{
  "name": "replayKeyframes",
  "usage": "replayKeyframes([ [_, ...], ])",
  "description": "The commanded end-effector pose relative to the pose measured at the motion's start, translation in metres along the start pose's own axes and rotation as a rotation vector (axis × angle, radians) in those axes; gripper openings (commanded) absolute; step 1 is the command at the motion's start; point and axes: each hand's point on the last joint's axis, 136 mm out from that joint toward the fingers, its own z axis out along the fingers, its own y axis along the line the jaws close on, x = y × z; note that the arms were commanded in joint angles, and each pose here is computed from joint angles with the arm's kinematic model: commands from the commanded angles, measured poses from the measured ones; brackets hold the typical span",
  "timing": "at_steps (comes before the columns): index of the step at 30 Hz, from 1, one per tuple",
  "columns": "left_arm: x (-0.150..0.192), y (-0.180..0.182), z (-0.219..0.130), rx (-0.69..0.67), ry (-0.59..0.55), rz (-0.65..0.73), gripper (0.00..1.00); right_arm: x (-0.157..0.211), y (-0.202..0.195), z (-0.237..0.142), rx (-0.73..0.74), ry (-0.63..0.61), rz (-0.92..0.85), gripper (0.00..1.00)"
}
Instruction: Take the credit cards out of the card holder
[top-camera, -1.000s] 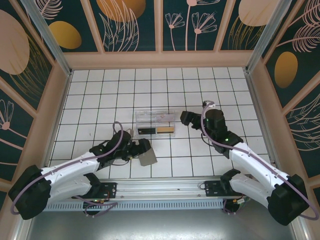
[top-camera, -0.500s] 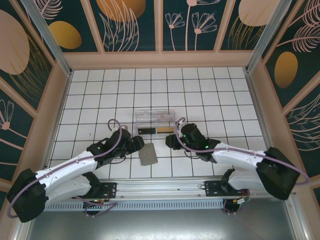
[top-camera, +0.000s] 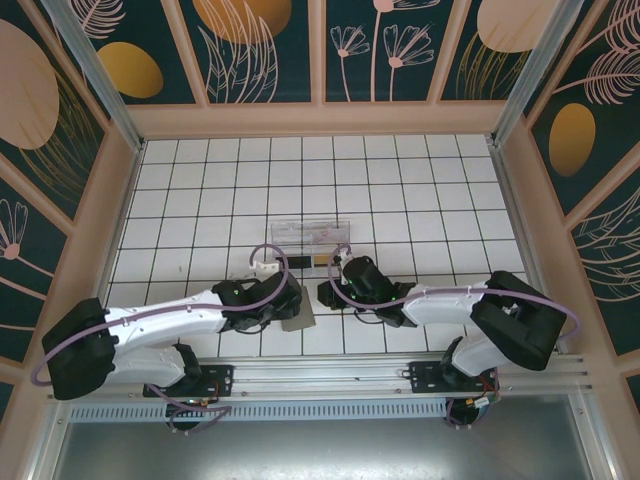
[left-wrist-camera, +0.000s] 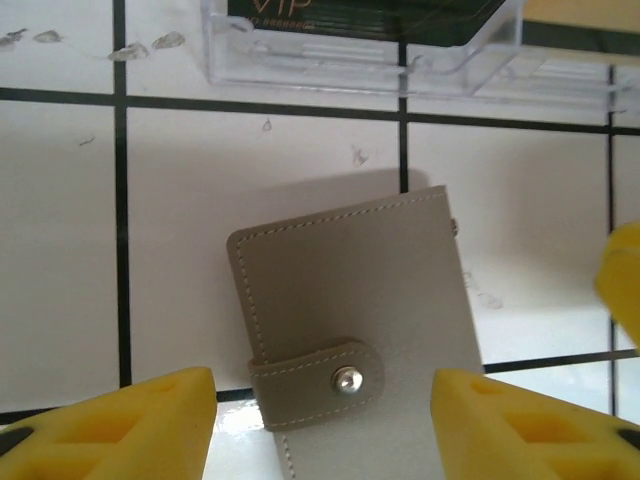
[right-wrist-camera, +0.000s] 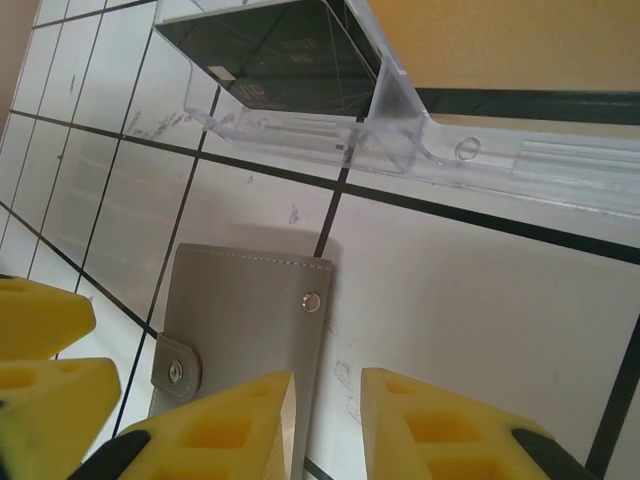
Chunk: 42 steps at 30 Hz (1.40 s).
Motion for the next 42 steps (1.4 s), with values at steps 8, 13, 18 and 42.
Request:
replayKeyframes([
  [8, 0.004, -0.006, 0.001, -0.202, -0.010, 0.098, 0.55, -0.027, -0.008, -0.040, 0.030, -0.205, 0.008, 0.32],
  [13, 0.010, -0.014, 0.010, -0.206, 0.020, 0.118, 0.46, -0.025, -0.013, -0.044, 0.042, -0.210, 0.011, 0.34],
  [18, 0.016, -0.008, 0.016, -0.245, 0.043, 0.142, 0.44, -0.024, -0.016, -0.043, 0.043, -0.208, 0.015, 0.37],
  [42, 0.028, 0.004, 0.032, -0.320, 0.083, 0.219, 0.12, -0.017, -0.016, -0.033, 0.036, -0.166, 0.030, 0.42],
])
